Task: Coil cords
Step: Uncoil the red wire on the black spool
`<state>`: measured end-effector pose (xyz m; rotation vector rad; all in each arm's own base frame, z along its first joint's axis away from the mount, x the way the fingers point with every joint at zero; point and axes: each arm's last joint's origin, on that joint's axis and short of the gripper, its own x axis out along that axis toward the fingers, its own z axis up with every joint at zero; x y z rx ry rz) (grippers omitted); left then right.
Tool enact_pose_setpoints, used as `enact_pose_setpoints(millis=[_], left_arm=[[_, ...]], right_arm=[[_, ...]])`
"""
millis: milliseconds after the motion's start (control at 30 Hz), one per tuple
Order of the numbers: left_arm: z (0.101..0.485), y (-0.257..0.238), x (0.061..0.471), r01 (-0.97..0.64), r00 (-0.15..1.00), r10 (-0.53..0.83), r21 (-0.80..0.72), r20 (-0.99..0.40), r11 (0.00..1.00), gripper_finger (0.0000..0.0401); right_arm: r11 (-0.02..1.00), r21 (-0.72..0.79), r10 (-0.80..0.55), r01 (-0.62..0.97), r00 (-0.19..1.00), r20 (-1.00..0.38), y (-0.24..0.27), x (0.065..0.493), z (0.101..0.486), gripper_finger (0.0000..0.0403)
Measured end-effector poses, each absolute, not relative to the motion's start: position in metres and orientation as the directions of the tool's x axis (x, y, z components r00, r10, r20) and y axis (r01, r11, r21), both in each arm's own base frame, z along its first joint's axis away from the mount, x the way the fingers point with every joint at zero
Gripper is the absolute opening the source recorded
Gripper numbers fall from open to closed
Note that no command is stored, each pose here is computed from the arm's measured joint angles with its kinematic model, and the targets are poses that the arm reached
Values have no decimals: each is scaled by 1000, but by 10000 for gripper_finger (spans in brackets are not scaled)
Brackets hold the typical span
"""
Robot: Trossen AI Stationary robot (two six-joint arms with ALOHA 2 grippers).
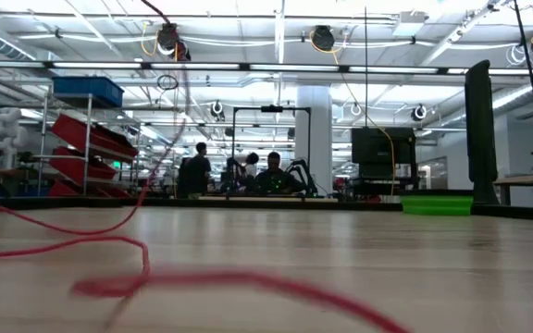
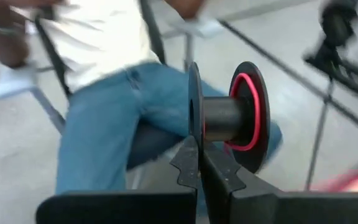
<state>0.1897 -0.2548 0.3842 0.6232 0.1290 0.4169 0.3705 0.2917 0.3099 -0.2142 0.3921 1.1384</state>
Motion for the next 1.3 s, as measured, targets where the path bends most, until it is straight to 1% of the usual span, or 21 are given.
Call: enact_pose_setpoints(millis=[100, 167, 333, 433, 500, 633, 733, 833, 933, 1067, 1167, 1300], left_arm=[[375, -249, 199, -331, 909, 417, 606, -1, 723, 2], [367, -246, 205, -297, 920, 392, 633, -11, 714, 2], [350, -241, 214, -239, 933, 357, 678, -37, 695, 2], [343, -238, 217, -205, 939, 338, 687, -63, 698, 2], [339, -237, 217, -165, 946, 311, 695, -88, 699, 2], [330, -238, 218, -25, 967, 194, 691, -168, 723, 2], [324, -239, 217, 57, 966, 133, 683, -223, 728, 2], [320, -239, 215, 131, 959, 73, 654, -275, 745, 2], [323, -240, 212, 223, 950, -36, 595, -310, 772, 2], [331, -245, 205, 331, 932, -189, 510, -310, 794, 2], [342, -249, 201, 347, 933, -240, 492, -268, 798, 2], [356, -258, 194, 364, 931, -307, 512, -195, 778, 2]], right_arm=[[364, -9, 862, -932, 340, -375, 297, 367, 314, 0], [347, -36, 869, -937, 335, -363, 300, 364, 319, 0], [340, -75, 883, -937, 346, -318, 306, 358, 343, 0], [384, -115, 852, -916, 399, -339, 311, 351, 359, 0], [428, -176, 809, -887, 462, -364, 314, 345, 369, 0], [512, -252, 698, -821, 569, -435, 316, 332, 385, 0], [553, -279, 642, -785, 615, -458, 319, 321, 393, 0], [580, -298, 569, -758, 640, -516, 324, 307, 392, 0], [612, -302, 498, -731, 652, -572, 324, 292, 392, 0], [658, -290, 435, -695, 665, -607, 323, 282, 392, 0], [659, -286, 429, -695, 660, -617, 325, 281, 390, 0], [671, -276, 421, -689, 660, -623, 323, 285, 384, 0]])
